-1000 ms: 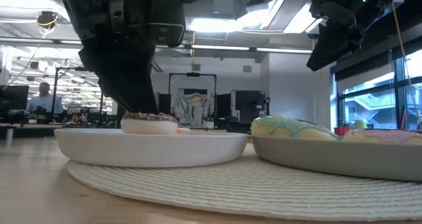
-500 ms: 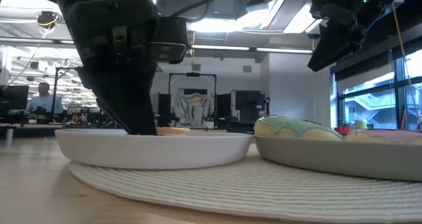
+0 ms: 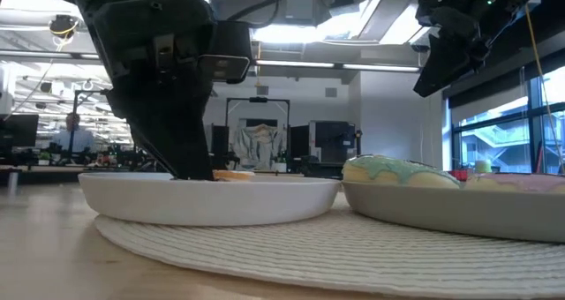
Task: Pick & Place donuts
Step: Put the small brown donut on the white plate, then put the large white donut on the gray plate
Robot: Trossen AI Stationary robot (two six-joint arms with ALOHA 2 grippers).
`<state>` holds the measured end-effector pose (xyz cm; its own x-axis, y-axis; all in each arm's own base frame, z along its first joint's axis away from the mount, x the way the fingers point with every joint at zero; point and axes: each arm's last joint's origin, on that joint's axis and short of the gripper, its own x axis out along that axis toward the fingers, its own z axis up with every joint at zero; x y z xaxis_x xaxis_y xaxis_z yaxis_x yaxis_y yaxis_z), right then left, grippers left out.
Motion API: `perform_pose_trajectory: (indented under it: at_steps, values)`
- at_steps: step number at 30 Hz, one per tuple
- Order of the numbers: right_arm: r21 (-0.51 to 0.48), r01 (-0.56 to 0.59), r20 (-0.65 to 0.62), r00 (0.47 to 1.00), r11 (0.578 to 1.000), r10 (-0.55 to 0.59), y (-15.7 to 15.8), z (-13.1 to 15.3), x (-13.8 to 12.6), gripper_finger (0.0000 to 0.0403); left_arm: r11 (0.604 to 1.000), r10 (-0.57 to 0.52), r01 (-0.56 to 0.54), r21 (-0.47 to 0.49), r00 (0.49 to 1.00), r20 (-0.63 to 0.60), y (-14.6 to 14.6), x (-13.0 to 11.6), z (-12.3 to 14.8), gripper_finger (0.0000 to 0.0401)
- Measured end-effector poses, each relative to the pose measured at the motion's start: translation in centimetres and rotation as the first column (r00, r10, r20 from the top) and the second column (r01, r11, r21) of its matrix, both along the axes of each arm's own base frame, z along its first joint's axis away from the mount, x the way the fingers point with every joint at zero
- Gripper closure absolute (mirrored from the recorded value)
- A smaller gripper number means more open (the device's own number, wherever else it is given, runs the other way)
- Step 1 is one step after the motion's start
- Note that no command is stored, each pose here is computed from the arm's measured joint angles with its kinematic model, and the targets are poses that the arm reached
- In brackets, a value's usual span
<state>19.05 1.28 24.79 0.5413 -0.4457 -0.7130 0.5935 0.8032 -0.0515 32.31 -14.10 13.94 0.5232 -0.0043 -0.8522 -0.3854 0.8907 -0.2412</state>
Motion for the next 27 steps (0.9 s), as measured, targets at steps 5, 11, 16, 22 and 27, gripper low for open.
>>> perform_pose_trajectory:
  at_steps: [5,11,16,22,27]
  values:
    - [0.0,0.0,-0.002,1.0,1.0,0.0,0.0,0.0,0.0,0.0234,1.0,-0.002,0.002,-0.005,1.0,-0.002,0.0,0.0,0.0,0.0357]
    - [-0.001,-0.001,-0.003,1.0,1.0,0.001,0.0,0.0,0.0,0.0234,0.999,0.03,-0.03,-0.039,1.0,-0.009,0.3,0.1,0.0,0.0338]
    - [-0.003,-0.003,-0.01,1.0,1.0,0.003,0.0,0.0,-0.1,0.0234,0.998,0.032,-0.033,-0.047,0.999,-0.015,0.5,0.2,0.0,0.03]
    - [-0.002,-0.003,-0.011,1.0,1.0,0.002,0.0,-0.1,-0.1,0.0234,0.995,0.017,-0.019,-0.095,1.0,-0.019,0.9,0.2,0.7,0.0269]
    - [-0.003,-0.003,-0.012,1.0,1.0,0.003,0.0,-0.1,-0.1,0.0234,0.996,0.017,-0.015,-0.086,1.0,0.022,1.3,0.2,1.8,0.0263]
